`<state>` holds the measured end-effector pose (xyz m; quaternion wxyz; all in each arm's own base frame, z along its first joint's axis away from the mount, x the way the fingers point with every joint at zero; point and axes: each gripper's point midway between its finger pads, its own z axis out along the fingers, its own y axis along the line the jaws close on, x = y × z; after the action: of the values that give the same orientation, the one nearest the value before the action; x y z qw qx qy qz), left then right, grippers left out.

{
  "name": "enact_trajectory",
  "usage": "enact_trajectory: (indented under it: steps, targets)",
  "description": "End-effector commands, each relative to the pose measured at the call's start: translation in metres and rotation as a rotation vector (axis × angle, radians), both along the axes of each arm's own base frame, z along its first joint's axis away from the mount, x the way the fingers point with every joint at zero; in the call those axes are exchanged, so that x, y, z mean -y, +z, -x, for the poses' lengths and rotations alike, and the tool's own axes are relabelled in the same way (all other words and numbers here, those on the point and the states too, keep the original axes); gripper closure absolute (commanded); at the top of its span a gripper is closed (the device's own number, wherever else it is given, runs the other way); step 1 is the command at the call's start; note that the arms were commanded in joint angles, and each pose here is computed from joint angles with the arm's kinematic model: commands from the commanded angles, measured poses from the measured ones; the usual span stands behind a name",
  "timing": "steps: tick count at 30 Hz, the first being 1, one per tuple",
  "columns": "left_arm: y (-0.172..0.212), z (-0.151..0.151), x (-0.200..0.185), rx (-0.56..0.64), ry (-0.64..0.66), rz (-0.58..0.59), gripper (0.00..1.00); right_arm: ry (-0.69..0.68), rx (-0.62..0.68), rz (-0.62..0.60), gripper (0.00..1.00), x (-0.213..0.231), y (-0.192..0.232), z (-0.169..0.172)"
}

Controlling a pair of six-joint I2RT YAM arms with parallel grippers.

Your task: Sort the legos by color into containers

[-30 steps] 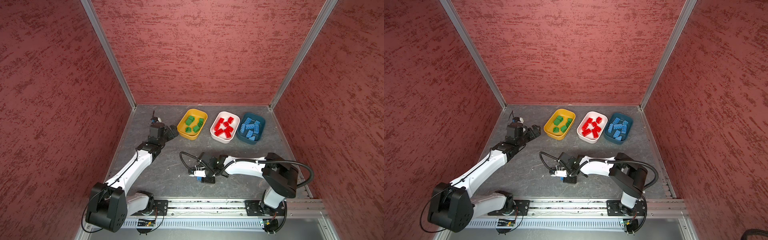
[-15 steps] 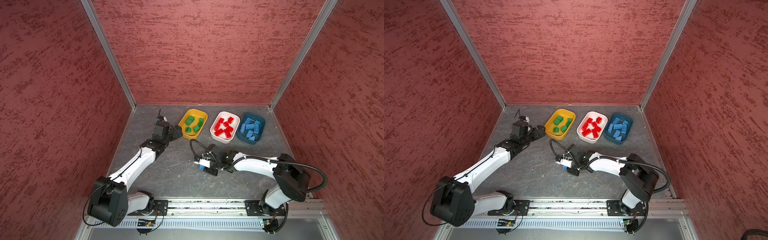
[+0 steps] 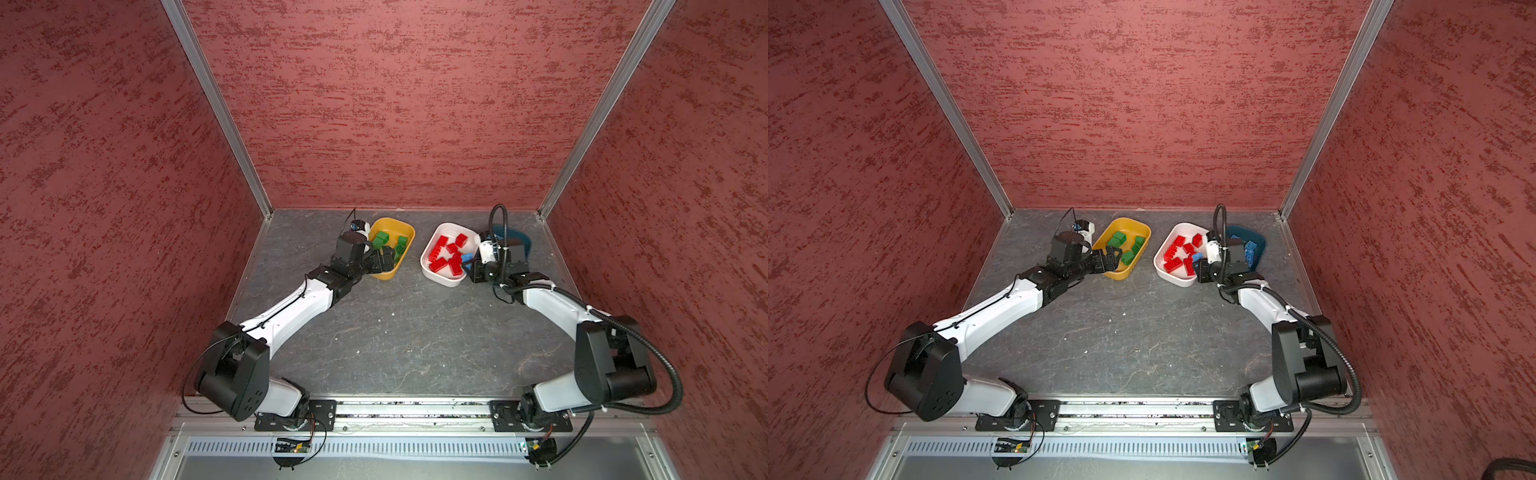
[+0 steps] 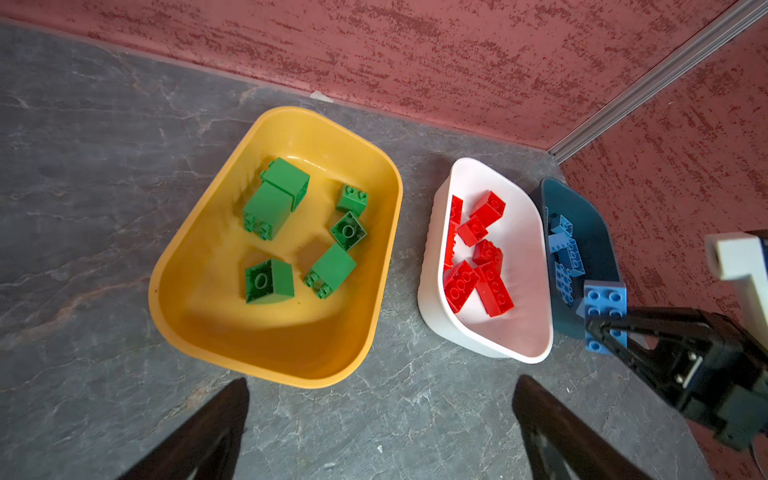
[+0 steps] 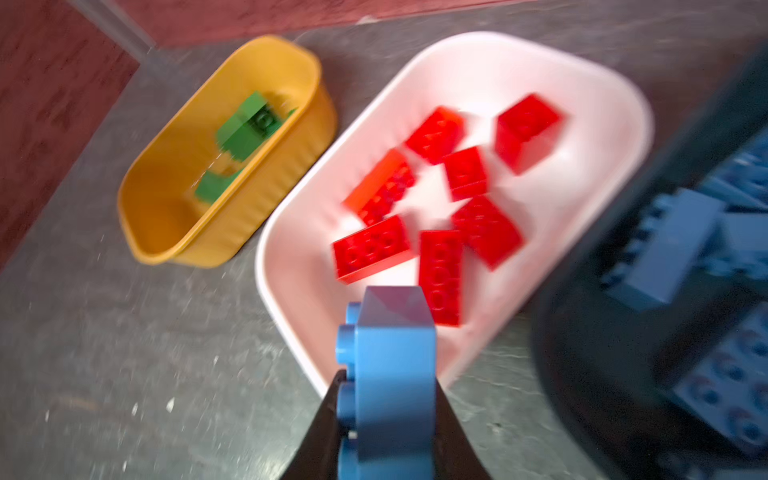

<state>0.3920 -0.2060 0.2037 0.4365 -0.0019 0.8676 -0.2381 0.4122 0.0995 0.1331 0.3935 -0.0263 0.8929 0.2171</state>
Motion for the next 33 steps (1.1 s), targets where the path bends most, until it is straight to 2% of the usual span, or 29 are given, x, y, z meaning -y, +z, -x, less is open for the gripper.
enact_trajectory:
  steps: [1, 4, 9, 14, 21, 24, 26, 30, 31, 32, 33]
  targets:
    - [0.005, -0.006, -0.003, 0.024, 0.010, -0.021, 0.01, -0.255, -0.034, -0.086, 0.86, 0.055, 0.000, -0.025]
    - [0.003, -0.007, -0.009, 0.015, 0.032, -0.026, 0.01, -0.324, -0.054, -0.099, 0.85, 0.083, -0.007, -0.038]
    - [0.001, -0.008, -0.021, 0.004, 0.082, -0.019, 0.01, -0.475, -0.144, 0.057, 0.82, 0.123, -0.030, -0.050]
    - [-0.002, -0.009, -0.036, -0.007, 0.132, 0.001, 0.01, -0.594, -0.158, 0.122, 0.78, 0.146, -0.029, -0.051]
    - [-0.002, -0.010, -0.053, -0.009, 0.177, 0.020, 0.01, -0.617, -0.210, 0.146, 0.75, 0.150, -0.027, -0.041]
    - [-0.002, -0.010, -0.062, -0.007, 0.202, 0.018, 0.01, -0.622, -0.223, 0.154, 0.61, 0.151, -0.024, -0.036]
    - [-0.001, -0.010, -0.072, 0.000, 0.229, 0.008, 0.01, -0.616, -0.208, 0.154, 0.47, 0.150, -0.016, -0.035]
    - [0.005, -0.006, -0.100, 0.022, 0.304, -0.020, 0.01, -0.593, -0.131, 0.124, 0.36, 0.145, 0.012, -0.035]
    - [0.005, -0.005, -0.111, 0.025, 0.335, -0.035, 0.01, -0.594, -0.090, 0.113, 0.30, 0.144, 0.023, -0.035]
    - [0.005, -0.002, -0.120, 0.029, 0.368, -0.054, 0.01, -0.605, -0.050, 0.098, 0.21, 0.145, 0.032, -0.034]
    - [0.005, 0.000, -0.134, 0.036, 0.412, -0.081, 0.01, -0.621, -0.001, 0.082, 0.07, 0.146, 0.041, -0.031]
